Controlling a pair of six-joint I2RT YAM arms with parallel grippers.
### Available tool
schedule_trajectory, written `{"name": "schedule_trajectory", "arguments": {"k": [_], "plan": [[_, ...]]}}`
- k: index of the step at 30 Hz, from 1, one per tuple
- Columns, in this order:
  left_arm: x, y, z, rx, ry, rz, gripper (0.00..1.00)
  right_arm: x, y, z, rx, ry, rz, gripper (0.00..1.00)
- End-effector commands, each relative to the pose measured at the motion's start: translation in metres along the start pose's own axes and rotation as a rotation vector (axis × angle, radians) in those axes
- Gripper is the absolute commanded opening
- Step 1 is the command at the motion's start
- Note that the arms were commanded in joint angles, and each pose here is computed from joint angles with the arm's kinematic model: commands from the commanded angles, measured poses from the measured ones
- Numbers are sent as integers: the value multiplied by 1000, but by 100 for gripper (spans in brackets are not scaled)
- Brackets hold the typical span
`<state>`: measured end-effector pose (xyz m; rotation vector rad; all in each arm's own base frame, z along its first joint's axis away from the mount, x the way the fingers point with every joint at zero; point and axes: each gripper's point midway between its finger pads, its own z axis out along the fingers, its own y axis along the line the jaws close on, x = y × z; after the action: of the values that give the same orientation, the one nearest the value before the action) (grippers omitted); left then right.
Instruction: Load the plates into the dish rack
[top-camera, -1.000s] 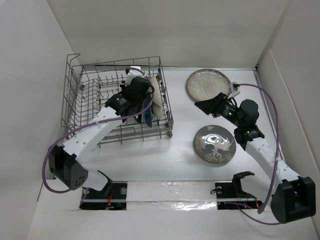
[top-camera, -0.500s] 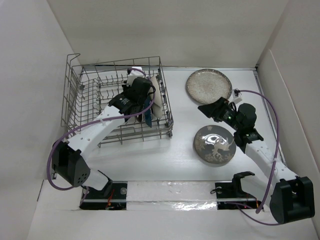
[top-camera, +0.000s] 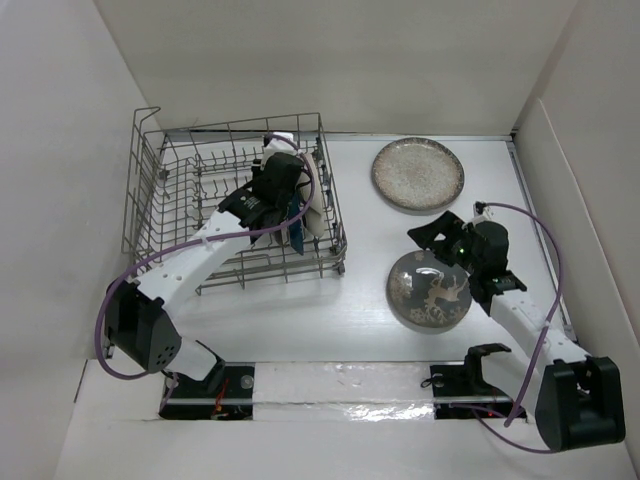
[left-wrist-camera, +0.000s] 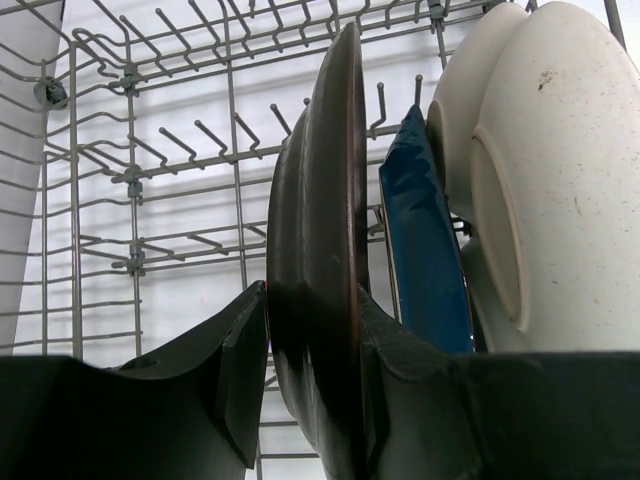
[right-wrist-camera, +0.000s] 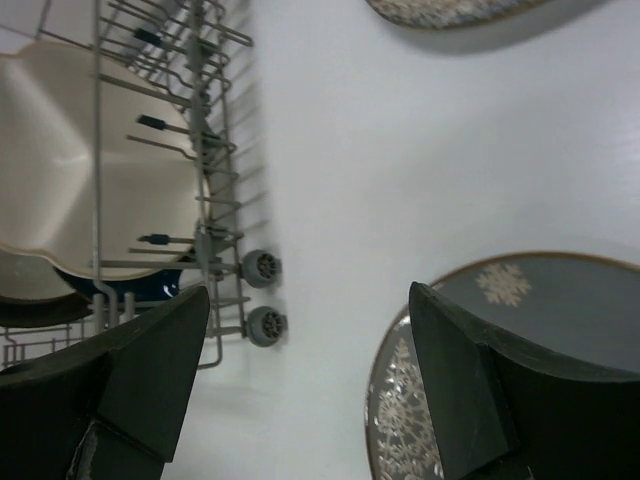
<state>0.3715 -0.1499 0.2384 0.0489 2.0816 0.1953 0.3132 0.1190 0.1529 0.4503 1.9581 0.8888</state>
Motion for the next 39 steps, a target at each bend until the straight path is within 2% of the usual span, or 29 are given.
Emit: {"name": "schedule_trajectory", "arguments": {"k": [1, 5, 8, 10, 12, 14, 18, 23, 26, 30, 34, 39], "plan": [[3, -29, -6, 158, 13, -13, 28, 2, -17, -10, 78, -18, -27, 85], [17, -34, -1, 172, 51, 5, 25, 7, -26, -19, 115, -24, -39, 85], [28, -34, 4, 156, 80, 10, 28, 9, -27, -20, 116, -23, -32, 85], [33, -32, 5, 144, 94, 8, 41, 10, -27, -20, 111, -22, -31, 85], [34, -32, 5, 143, 98, 6, 44, 10, -27, -19, 113, -14, -34, 85], [32, -33, 4, 151, 90, -7, 51, 12, -31, -20, 130, -3, -41, 85], [18, -32, -2, 156, 64, -26, 56, 16, -40, -20, 173, 21, -56, 85], [-31, -17, -28, 157, -64, -107, 67, 41, -55, -17, 194, 110, -30, 83], [-55, -4, -50, 173, -158, -179, 81, 55, -61, -13, 183, 153, -6, 83], [-80, 10, -78, 212, -255, -244, 83, 75, -56, -5, 164, 209, 30, 82], [-103, 23, -111, 271, -345, -299, 83, 83, -53, 6, 177, 211, 39, 82], [-105, 25, -130, 341, -389, -330, 83, 90, -51, 25, 185, 219, 76, 82]]}}
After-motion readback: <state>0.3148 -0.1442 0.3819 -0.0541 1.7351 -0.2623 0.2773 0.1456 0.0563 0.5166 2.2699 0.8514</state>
